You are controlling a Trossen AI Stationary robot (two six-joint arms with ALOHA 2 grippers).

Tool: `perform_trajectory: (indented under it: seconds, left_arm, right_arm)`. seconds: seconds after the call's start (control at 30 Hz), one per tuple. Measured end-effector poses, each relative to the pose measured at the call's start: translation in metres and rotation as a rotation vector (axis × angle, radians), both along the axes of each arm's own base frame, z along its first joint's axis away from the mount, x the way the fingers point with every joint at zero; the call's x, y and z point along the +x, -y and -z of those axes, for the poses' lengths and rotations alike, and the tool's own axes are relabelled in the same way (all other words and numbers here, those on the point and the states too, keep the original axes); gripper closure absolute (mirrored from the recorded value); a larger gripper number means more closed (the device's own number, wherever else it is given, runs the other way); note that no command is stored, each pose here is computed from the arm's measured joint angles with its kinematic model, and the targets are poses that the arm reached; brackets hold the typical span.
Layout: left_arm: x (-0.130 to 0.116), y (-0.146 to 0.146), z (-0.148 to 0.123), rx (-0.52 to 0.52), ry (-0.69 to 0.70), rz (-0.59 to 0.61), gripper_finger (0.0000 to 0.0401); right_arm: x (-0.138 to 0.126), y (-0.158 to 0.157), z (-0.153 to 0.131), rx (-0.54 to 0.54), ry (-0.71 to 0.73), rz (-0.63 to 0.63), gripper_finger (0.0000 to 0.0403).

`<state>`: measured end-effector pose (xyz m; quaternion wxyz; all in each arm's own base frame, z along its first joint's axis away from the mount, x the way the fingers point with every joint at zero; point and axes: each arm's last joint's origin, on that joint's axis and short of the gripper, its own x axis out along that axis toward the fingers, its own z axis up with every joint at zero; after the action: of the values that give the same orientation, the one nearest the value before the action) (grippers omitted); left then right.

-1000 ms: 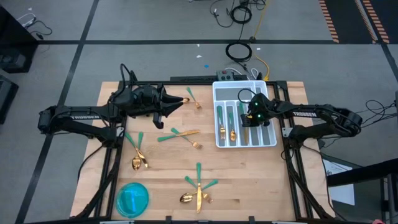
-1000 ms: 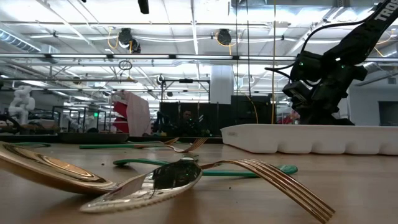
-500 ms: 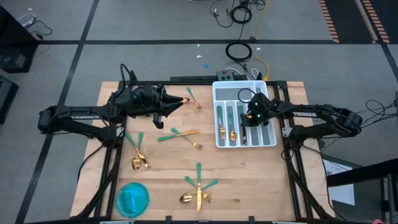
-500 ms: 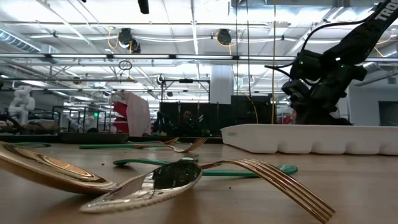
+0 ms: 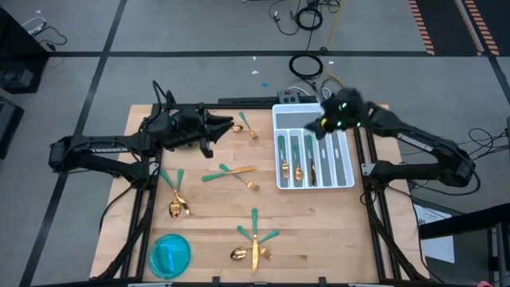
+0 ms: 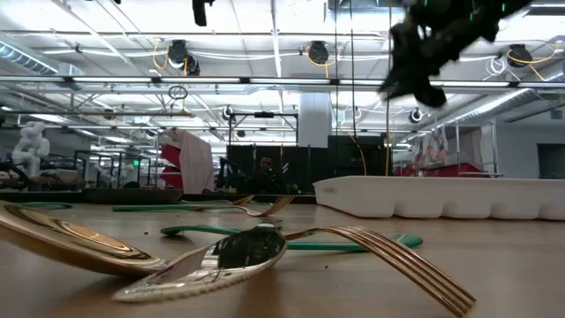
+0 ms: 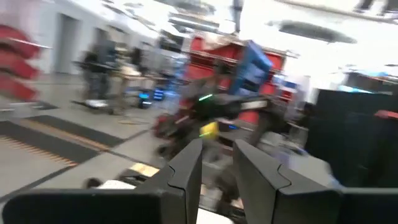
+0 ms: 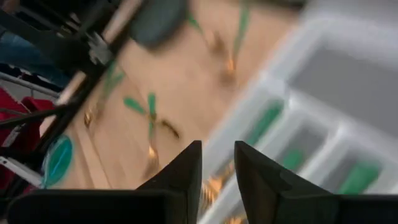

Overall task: Sort silverware
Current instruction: Put the green spoon into the white silverware organizer

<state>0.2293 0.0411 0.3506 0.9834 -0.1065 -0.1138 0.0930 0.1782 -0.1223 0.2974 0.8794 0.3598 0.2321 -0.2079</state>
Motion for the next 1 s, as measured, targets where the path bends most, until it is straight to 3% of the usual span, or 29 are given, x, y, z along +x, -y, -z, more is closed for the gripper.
perform_trajectory:
  seconds: [0.17,0.33,0.47,0.63,1.0]
  left_arm:
    - [-0.001,-0.015,-0.008,-0.03,-0.105,-0.165,0.0304]
    - [0.003,-0.032,-0.016,-0.077,-0.31,-0.24,0.0304]
    - [0.012,-0.05,-0.017,-0.133,-0.516,-0.297,0.0304]
    - [0.03,-0.073,-0.004,-0.102,-0.782,-0.329,0.0304]
    - [0.063,-0.12,0.065,-0.128,-1.094,-0.308,0.0304]
  right_arm:
    - [-0.006,-0.002,-0.061,-0.214,0.029,-0.005,0.0293]
    - [-0.013,-0.004,-0.089,-0.332,-0.01,0.003,0.0271]
    - [-0.016,-0.005,-0.092,-0.383,-0.066,0.008,0.026]
    - [-0.015,-0.003,-0.084,-0.366,-0.142,-0.014,0.0256]
    - [-0.013,-0.002,-0.079,-0.366,-0.187,-0.044,0.0256]
